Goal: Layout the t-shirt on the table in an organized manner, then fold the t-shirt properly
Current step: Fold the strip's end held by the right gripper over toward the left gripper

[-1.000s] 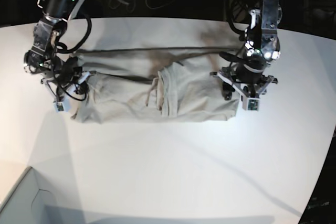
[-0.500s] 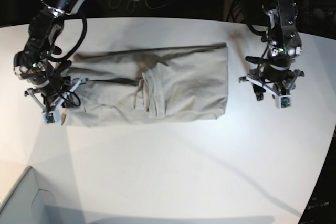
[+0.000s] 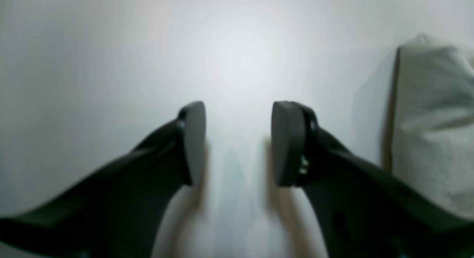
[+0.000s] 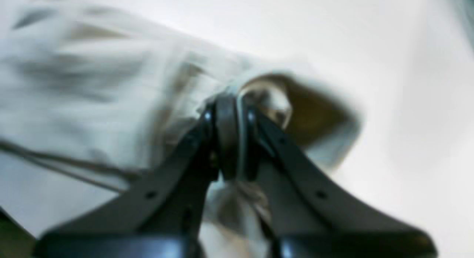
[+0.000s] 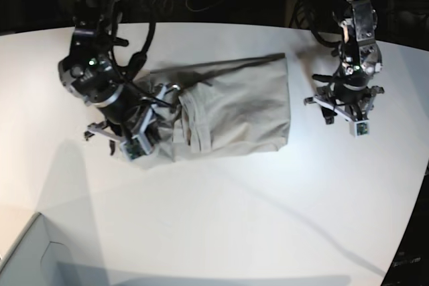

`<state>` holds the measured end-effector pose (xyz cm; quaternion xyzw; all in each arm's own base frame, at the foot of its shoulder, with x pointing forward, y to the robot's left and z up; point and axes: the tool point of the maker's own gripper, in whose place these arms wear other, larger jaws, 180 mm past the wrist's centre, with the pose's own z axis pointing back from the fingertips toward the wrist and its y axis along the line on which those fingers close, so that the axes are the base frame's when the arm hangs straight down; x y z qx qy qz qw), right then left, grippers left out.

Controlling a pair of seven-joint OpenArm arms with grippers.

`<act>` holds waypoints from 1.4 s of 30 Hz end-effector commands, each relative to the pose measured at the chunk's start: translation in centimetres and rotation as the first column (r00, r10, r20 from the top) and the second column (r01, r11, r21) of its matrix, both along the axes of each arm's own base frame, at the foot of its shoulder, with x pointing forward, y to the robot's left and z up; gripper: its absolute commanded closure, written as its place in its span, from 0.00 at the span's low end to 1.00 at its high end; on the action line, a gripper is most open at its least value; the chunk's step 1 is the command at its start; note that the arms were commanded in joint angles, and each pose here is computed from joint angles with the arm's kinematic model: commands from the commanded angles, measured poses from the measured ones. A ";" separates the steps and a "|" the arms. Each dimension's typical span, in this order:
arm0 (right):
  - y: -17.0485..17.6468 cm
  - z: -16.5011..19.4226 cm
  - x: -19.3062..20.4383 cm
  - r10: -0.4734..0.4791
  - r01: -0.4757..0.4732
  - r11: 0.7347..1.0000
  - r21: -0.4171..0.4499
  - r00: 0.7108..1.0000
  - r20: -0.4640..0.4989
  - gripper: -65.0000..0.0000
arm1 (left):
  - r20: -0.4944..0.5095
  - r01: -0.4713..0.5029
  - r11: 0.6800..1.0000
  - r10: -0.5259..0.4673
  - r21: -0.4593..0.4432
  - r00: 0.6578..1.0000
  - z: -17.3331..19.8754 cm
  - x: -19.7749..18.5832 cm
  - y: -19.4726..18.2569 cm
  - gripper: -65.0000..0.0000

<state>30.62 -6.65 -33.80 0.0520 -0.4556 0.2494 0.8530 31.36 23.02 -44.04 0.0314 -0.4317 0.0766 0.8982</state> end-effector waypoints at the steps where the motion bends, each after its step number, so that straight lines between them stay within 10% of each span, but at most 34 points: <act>1: 2.2 2.3 0.6 0.052 -0.055 0.998 0.039 0.996 0.078 1.00 | 0.054 0.001 1.000 -0.002 0.014 0.999 1.4 1.1 0.3 0.56; 9: 13.0 4.7 -0.7 0.352 -0.363 0.930 0.057 0.924 0.151 1.00 | 0.049 0.003 1.000 -0.003 0.011 0.999 1.4 1.1 0.1 0.56; 29: 22.0 -3.2 -2.4 0.633 -0.630 0.774 0.068 0.773 -0.041 1.00 | 0.047 -0.004 1.000 0.003 0.019 0.999 1.4 1.0 0.7 0.56; 34: 22.9 -3.7 -3.3 0.668 -0.665 0.745 0.055 0.742 -0.060 0.77 | 0.047 -0.004 1.000 0.003 0.022 0.999 1.4 1.0 0.8 0.56; 39: 22.9 -1.6 -2.6 0.656 -0.655 0.754 0.051 0.755 0.006 0.52 | 0.047 -0.006 1.000 0.005 0.022 0.999 1.4 1.0 0.9 0.50; 42: 20.7 1.2 -0.2 0.576 -0.581 0.812 0.055 0.813 0.083 0.46 | 0.048 -0.005 1.000 0.004 0.023 0.999 1.5 1.0 0.9 0.50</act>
